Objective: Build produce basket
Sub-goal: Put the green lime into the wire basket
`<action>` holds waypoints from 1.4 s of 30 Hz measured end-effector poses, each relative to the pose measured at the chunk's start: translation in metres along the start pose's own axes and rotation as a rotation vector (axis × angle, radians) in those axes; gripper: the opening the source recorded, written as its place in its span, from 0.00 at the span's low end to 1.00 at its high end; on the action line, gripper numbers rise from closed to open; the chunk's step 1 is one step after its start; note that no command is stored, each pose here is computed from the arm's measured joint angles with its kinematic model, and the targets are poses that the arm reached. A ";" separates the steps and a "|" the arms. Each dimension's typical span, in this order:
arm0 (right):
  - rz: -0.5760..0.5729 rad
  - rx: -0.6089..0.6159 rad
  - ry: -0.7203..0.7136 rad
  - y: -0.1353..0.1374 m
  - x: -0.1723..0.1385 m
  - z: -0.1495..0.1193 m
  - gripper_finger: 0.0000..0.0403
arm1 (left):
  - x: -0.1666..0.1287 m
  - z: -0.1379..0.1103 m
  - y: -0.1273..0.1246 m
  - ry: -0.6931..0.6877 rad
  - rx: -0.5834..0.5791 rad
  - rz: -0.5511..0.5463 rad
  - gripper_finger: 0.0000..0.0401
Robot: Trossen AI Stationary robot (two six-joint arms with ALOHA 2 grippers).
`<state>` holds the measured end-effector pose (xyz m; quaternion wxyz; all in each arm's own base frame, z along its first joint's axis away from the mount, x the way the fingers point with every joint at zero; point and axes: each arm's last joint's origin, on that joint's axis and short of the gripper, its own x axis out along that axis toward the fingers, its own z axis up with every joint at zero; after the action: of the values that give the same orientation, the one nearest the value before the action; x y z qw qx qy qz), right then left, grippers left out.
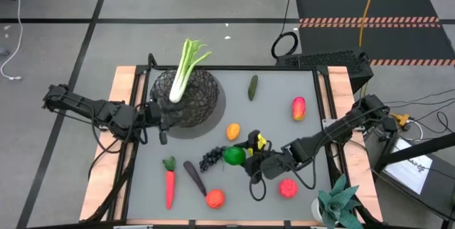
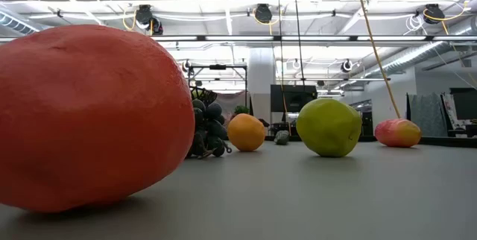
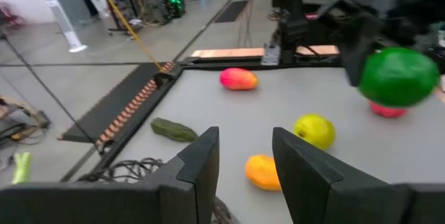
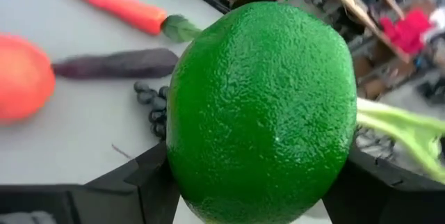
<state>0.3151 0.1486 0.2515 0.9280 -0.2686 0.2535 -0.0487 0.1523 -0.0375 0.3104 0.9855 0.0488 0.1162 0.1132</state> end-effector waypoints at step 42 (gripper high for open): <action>0.021 1.011 -0.437 -0.027 0.027 -0.062 0.67 | -0.004 -0.009 -0.007 0.077 -0.012 -0.062 0.34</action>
<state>0.3093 0.0899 0.2085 0.9729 0.2091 0.0024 -0.0983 0.1481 -0.0444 0.3018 0.9837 0.0346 0.1548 0.0851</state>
